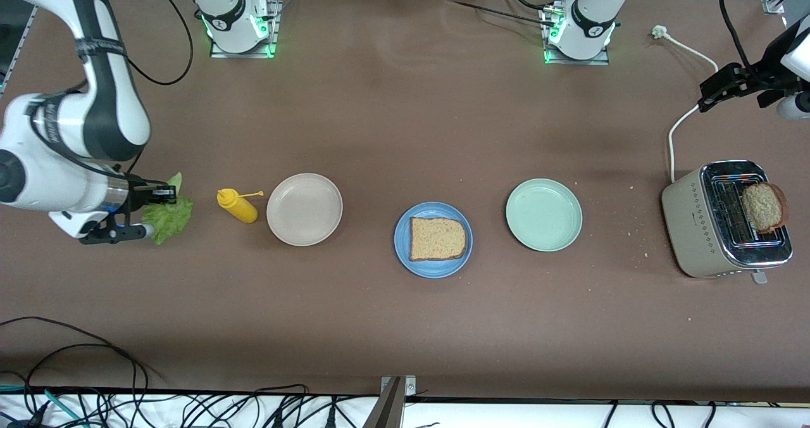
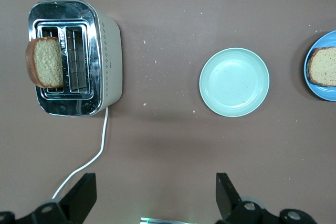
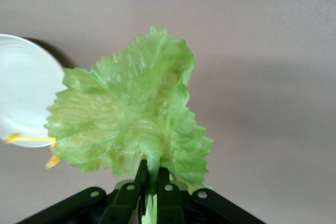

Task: Make sandwich in blue plate with both arms
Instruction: 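Grasp the green lettuce leaf with the right gripper and lift it, then carry the lettuce with the right gripper and drop it onto the bread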

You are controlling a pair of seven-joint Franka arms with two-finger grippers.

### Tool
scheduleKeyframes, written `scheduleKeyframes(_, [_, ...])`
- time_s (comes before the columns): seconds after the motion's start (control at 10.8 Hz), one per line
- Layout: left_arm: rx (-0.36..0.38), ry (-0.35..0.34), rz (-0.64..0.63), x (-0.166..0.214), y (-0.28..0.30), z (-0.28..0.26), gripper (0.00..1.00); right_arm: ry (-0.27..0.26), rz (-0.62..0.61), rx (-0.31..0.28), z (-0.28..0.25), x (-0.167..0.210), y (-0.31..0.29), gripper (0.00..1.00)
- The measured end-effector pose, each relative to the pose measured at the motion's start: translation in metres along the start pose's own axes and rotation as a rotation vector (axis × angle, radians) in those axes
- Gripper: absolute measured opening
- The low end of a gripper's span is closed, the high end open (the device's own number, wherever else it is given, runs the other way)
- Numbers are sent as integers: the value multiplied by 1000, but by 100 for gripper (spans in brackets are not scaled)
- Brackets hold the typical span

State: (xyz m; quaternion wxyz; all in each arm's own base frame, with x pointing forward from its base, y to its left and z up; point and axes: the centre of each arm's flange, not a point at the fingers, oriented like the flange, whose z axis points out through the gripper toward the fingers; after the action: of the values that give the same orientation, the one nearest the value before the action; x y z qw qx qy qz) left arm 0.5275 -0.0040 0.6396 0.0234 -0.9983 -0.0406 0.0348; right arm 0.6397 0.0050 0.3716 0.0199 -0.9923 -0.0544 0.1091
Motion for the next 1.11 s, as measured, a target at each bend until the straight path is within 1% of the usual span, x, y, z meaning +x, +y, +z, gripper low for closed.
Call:
scheduleKeyframes(0.18, [0,-2,0,1,0,1,100,-14,18,49,-47,-2,-21,10])
scheduleKeyframes(0.28, [0,-3,0,1,0,1,100,-11,43,55,-59,-2,-41,9])
scheduleKeyframes(0.37, [0,-3,0,1,0,2,100,-12,85,56,-64,-2,-72,9])
scheduleKeyframes(0.55, [0,-4,0,1,0,2,100,-30,185,50,-58,-6,-153,9])
scheduleKeyframes(0.65, [0,-4,0,1,0,2,100,-23,233,51,-52,-8,-195,10])
scheduleKeyframes(0.92, [0,-4,2,1,1,2,100,58,363,89,-20,-10,-315,10])
scheduleKeyframes(1.11, [0,-5,3,2,2,3,100,119,453,144,12,-11,-381,10])
